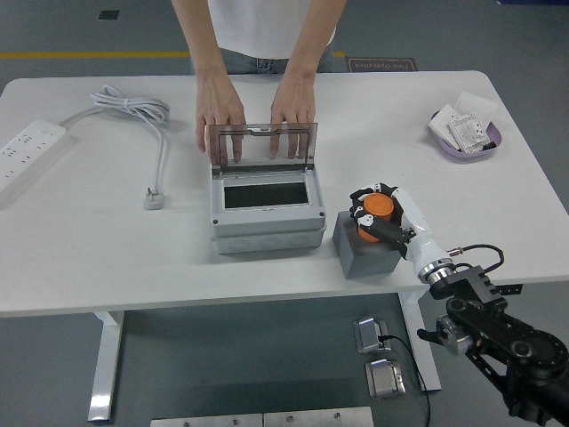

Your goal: Fetch the battery,place it into the box,close the lid of the box

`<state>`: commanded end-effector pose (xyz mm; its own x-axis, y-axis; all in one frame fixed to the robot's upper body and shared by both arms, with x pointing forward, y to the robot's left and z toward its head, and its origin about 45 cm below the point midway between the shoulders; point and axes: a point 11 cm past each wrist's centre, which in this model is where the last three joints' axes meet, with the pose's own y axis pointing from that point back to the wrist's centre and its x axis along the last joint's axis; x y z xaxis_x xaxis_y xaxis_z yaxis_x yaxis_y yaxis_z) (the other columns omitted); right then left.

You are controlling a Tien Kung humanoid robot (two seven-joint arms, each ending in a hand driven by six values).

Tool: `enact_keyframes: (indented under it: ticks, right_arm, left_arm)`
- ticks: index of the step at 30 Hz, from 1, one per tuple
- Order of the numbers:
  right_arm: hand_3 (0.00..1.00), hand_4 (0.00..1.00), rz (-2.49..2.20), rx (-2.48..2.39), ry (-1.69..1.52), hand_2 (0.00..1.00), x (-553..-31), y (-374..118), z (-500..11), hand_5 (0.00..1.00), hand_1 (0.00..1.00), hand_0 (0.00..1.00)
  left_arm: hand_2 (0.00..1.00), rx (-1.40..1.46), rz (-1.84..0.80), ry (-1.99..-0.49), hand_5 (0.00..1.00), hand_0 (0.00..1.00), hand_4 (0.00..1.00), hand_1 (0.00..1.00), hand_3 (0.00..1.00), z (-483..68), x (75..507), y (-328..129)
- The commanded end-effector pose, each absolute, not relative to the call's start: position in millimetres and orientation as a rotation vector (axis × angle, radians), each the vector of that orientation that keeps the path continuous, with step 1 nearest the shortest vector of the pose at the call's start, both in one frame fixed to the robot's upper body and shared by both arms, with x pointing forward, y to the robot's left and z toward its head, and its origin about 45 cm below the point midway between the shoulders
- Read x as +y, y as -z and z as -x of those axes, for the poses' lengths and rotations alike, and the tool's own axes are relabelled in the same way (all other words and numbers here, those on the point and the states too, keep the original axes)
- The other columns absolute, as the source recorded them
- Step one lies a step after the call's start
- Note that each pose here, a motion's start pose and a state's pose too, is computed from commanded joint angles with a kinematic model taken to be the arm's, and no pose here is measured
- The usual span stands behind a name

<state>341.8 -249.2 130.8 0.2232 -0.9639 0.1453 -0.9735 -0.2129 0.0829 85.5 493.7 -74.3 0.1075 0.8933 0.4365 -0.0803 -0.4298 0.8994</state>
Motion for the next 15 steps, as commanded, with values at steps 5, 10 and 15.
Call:
enact_keyframes:
  ticks: [5,10,15]
  right_arm:
    - [0.258,0.002,-2.336,-1.827,-0.198,0.274,-241.9,-147.3,-356.3,0.002,0.218,0.146]
    - [0.263,0.002,-2.343,-1.804,-0.283,0.257,-234.6,-162.7,-370.7,0.002,0.212,0.142]
    - [0.293,0.002,-2.351,-1.773,-0.347,0.277,-224.9,-174.1,-381.1,0.002,0.209,0.115]
  left_arm:
    - [0.624,0.832,-1.546,-1.456,0.146,0.639,0.653,0.707,0.61,-83.7,494.3,74.3]
    - [0.623,0.832,-1.549,-1.456,0.151,0.64,0.648,0.707,0.607,-82.9,494.6,74.3]
    - [0.622,0.833,-1.553,-1.457,0.156,0.64,0.643,0.707,0.605,-82.0,495.4,74.1]
